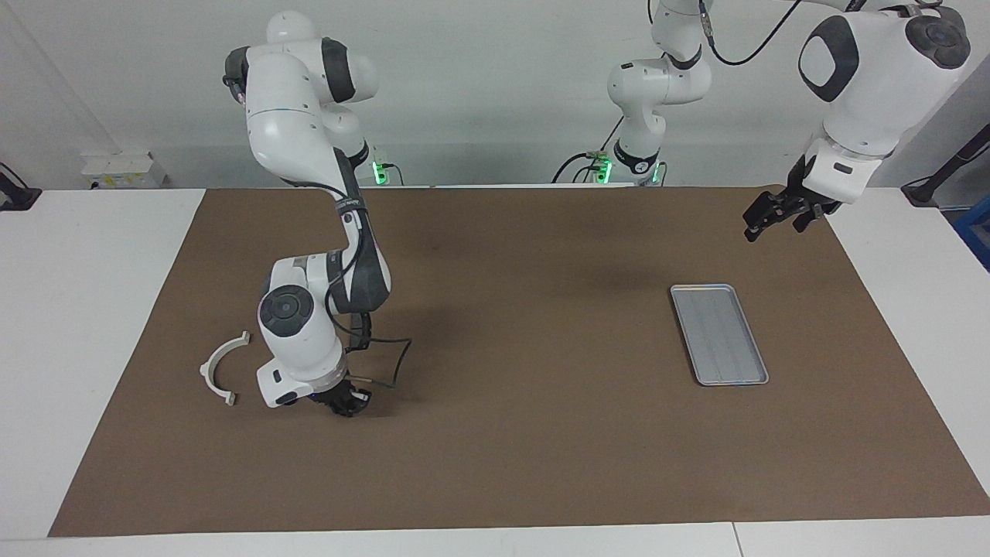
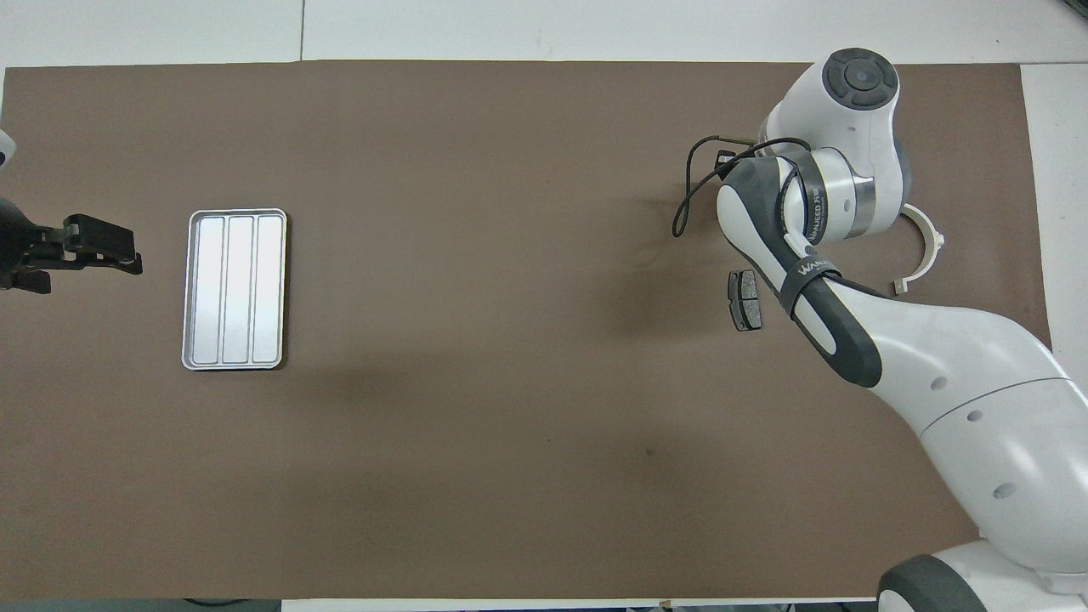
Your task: Pick bearing gear from pile to tray
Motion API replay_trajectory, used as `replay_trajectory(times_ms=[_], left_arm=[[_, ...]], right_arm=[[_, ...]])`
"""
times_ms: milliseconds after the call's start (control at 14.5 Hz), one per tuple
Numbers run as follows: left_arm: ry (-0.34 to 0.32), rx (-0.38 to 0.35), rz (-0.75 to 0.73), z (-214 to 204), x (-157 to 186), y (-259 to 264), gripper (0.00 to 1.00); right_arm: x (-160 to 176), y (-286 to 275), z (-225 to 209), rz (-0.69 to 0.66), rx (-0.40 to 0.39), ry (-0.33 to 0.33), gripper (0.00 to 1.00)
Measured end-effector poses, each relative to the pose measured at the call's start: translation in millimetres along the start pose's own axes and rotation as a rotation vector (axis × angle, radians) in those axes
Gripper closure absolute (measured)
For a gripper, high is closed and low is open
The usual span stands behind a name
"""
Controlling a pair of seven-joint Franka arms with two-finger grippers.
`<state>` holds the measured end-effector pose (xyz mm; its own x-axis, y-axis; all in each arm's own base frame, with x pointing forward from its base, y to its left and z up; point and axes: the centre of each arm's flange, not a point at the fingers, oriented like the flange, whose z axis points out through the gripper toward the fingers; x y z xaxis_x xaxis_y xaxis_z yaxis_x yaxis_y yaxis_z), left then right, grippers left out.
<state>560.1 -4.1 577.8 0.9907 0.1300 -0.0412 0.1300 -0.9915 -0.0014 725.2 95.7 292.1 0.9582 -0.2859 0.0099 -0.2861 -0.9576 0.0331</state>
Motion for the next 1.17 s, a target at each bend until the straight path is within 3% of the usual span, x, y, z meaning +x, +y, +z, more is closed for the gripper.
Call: replay_trajectory(times_ms=[138,344,482,689,964,1171], left_arm=[[0.000,0.000,0.000,0,0,0,0.00],[0.000,0.000,0.000,0,0,0,0.00],[0.000,0.000,0.000,0,0,0,0.00],[0.000,0.000,0.000,0,0,0,0.00],[0.000,0.000,0.000,0,0,0,0.00],[0.000,0.000,0.000,0,0,0,0.00]], right_arm=[[-2,-2,-24,-0.003,-0.019,-0.044,0.75],[-25,-11,-113,-0.029,-0.029,-0.088,0.75],[-66,-38,-177,-0.059,-0.007,-0.115,0.75],[-138,-96,-245,0.043,0.035,-0.134,0.75],[-218,-188,-265,0.214,0.064,-0.111,0.75],[-249,-239,-243,0.299,0.100,-0.093,0.75]])
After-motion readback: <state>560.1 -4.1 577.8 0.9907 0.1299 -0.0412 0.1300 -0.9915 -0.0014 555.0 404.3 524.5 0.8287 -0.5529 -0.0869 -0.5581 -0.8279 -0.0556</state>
